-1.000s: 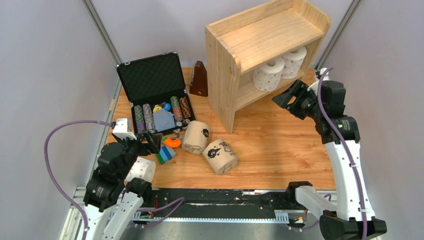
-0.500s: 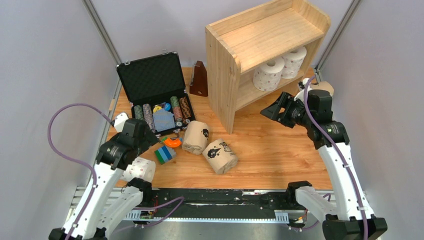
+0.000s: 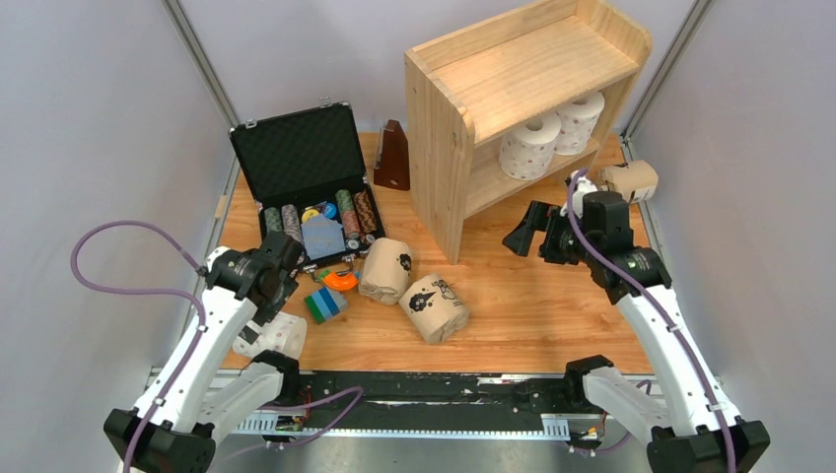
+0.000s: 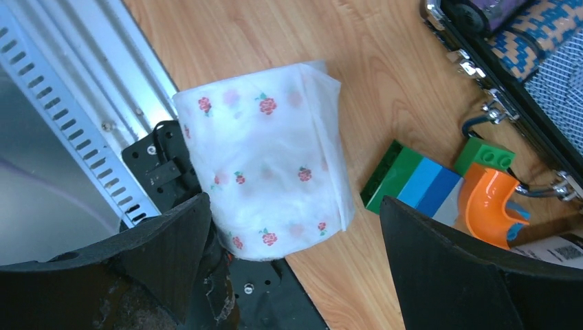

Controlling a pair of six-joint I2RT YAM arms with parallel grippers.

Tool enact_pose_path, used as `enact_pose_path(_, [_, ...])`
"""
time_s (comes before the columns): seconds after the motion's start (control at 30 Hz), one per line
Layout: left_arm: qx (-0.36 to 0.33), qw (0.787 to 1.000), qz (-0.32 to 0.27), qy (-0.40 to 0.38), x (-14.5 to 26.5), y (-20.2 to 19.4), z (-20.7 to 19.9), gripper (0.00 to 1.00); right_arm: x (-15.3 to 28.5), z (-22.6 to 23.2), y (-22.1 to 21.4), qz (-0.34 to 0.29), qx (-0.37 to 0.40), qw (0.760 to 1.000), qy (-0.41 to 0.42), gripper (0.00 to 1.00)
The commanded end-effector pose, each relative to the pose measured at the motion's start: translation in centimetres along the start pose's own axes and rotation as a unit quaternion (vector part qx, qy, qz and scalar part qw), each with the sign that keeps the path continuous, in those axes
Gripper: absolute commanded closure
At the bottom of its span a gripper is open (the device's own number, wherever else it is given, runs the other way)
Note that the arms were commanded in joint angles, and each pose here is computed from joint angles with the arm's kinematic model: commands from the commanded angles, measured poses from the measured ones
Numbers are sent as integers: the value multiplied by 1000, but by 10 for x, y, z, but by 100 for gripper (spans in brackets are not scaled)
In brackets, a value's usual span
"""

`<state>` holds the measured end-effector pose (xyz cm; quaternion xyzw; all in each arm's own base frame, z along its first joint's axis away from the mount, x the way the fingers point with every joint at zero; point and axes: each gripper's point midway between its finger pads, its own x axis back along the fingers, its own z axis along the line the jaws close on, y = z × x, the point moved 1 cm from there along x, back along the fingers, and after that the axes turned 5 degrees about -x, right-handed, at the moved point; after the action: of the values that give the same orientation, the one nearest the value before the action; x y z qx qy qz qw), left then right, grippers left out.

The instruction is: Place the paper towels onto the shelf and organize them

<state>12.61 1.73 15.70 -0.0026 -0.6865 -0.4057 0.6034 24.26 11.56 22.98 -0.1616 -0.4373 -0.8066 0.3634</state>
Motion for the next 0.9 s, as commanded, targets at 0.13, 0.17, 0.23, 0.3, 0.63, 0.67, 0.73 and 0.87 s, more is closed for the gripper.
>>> enact_pose_path(0.13, [83,993,10,77,-17,4,13,0,13,11,0,-53,97,993,-38,0])
enact_pose_path(0.17, [75,994,15,79,-21,2,15,0,14,12,-1,-53,101,993,-36,0])
enact_pose_path(0.23, [93,992,25,78,-31,1,15,0,16,13,-4,-53,107,992,-32,0])
enact_pose_path(0.3, [106,991,42,77,-40,-3,14,0,17,14,-8,-51,110,992,-27,0])
enact_pose_path(0.63, [106,986,86,95,-73,-10,6,0,22,17,-12,-52,119,991,-15,0])
enact_pose_path(0.67, [100,986,89,97,-75,-11,5,0,22,18,-12,-52,119,991,-14,0])
enact_pose_path(0.73, [96,987,96,88,-80,-13,-2,0,21,17,-13,-53,120,991,-15,0])
enact_pose_path(0.87, [92,986,118,68,-89,-17,-18,0,19,16,-14,-50,120,991,-15,0])
